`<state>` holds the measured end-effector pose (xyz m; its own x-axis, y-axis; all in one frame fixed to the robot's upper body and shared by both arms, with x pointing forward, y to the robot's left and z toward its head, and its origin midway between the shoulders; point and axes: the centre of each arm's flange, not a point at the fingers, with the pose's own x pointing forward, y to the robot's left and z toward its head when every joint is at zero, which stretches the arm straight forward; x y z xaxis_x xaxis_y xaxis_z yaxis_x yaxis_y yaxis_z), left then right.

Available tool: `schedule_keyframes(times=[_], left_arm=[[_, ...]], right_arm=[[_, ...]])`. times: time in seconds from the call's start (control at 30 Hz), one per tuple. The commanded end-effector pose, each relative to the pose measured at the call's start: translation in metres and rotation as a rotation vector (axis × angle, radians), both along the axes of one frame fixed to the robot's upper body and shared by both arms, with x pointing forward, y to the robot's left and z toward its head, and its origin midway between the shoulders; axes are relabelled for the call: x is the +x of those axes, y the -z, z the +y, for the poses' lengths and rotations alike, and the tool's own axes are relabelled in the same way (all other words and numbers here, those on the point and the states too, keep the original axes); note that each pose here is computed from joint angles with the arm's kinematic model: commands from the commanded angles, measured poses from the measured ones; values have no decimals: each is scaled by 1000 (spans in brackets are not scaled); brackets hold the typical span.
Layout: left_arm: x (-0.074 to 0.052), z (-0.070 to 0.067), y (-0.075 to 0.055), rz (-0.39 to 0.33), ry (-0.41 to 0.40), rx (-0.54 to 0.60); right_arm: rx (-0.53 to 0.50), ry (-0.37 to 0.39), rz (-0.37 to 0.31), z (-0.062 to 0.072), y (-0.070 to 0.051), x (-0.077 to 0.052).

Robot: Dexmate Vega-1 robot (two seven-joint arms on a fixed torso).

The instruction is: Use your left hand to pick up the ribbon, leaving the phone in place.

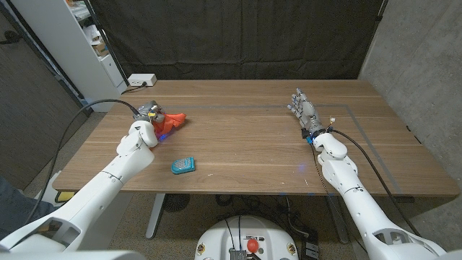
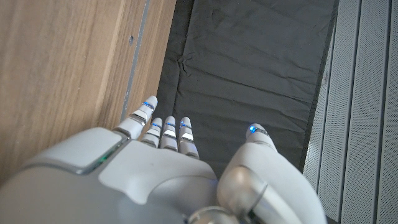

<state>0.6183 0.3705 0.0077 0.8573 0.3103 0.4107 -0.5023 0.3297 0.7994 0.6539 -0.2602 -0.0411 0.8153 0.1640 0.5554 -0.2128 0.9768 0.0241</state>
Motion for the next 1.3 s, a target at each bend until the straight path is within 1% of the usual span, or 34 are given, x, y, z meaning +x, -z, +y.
schedule_keyframes(times=[0.03,0.53,0.77,1.13,1.3], left_arm=[[-10,0,-10,-19,-2,8],[-23,0,-26,-53,3,20],[-27,3,-32,-54,10,21],[-36,1,-50,-67,14,47],[-39,0,-55,-70,17,56]], right_arm=[[1,1,-8,0,-2,-1],[1,-1,-14,3,-4,-1],[0,0,-15,4,-5,-1],[0,0,-17,6,-7,0],[0,0,-19,5,-8,1]])
